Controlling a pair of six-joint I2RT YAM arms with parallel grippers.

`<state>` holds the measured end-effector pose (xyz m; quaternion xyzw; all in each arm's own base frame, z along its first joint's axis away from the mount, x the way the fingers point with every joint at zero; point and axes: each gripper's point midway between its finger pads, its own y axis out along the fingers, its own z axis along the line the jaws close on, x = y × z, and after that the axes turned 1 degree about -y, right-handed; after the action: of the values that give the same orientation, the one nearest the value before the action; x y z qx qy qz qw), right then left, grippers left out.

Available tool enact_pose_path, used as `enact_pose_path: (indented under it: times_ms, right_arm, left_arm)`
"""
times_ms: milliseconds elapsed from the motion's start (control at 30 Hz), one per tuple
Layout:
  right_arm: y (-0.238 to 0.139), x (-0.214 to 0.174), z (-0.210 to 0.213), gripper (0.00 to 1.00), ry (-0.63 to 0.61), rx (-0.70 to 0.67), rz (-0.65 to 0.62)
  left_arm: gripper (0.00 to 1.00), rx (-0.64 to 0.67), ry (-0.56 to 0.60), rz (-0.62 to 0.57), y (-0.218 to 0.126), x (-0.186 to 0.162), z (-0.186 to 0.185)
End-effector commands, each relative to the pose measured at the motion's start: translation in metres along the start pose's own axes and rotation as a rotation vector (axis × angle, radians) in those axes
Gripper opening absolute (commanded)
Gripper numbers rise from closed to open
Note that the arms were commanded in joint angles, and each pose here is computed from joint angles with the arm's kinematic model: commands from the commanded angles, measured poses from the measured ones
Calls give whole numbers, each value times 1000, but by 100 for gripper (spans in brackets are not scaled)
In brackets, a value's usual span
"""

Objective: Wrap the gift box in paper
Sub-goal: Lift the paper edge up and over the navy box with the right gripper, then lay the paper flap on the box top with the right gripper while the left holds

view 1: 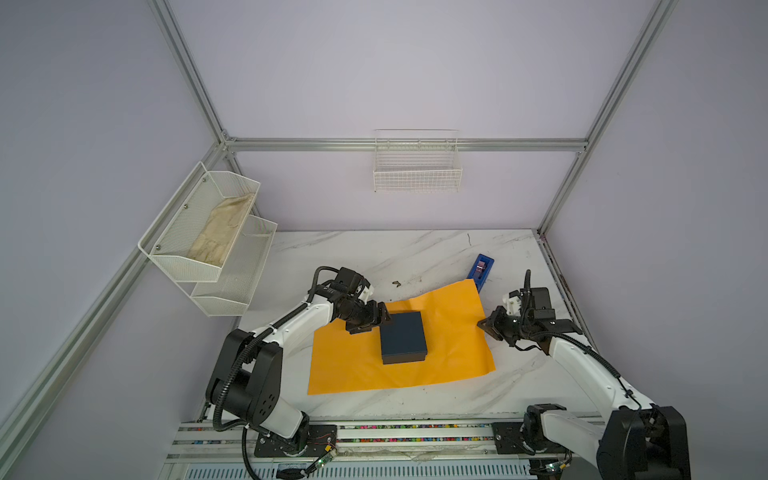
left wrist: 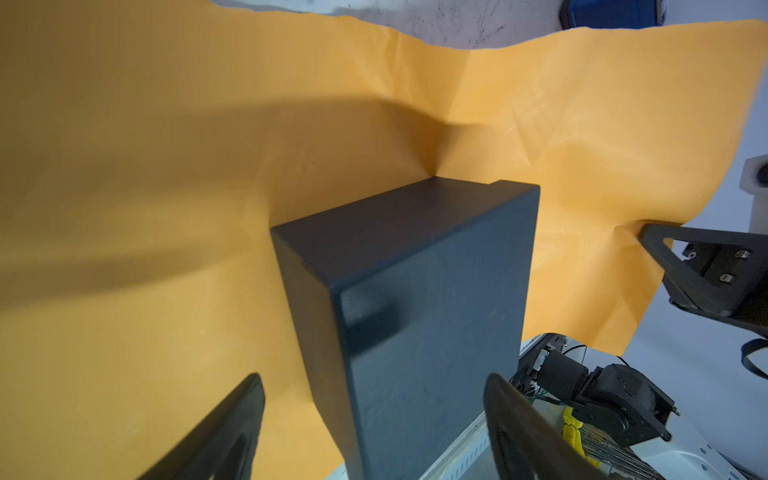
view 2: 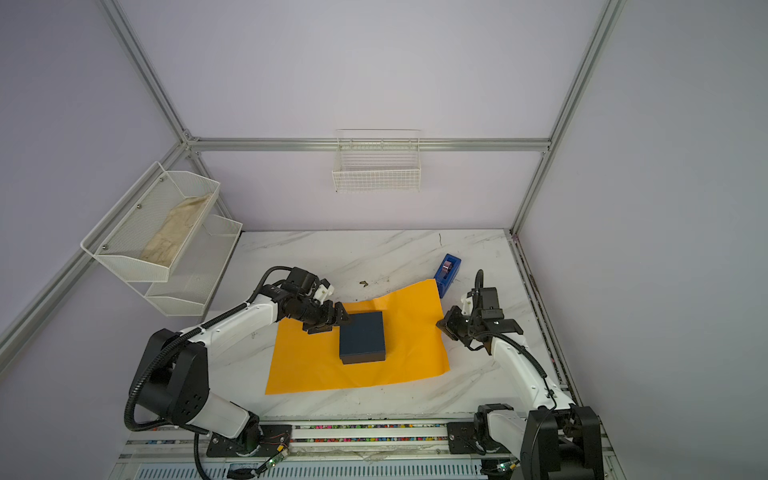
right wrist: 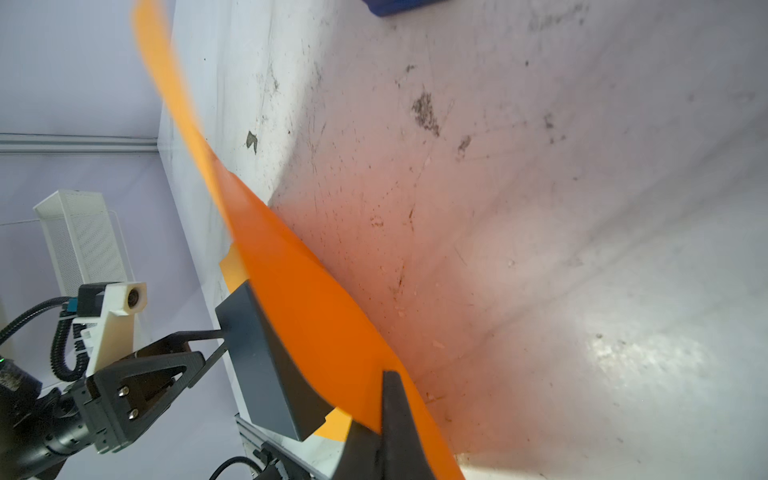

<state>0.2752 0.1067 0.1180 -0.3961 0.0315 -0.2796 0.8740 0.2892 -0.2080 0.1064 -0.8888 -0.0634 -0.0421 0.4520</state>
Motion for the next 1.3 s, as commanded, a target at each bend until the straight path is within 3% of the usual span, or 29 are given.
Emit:
enact_pose_path:
  times_ms: [0,267,667,1000,1267]
  right_arm:
    - [-3,2,-10,0,-49,-89,6]
    - [2,-8,53,0,-85,34,44]
    - [68,-81,150,0,-205,111,211]
    - [97,-117,177,0,-251,130,281]
    - [103,-126,175,1,-264,119,296]
  left_arm:
    - [82,-42,84,-104,-33,27,-34]
    - [81,-66,99,-141,-47,36,-48]
    - [79,-219,105,-178,-70,44,-93]
    - [75,-269,44,-202,-52,52,-105]
    - [57,-170,0,-195,-26,61,-91]
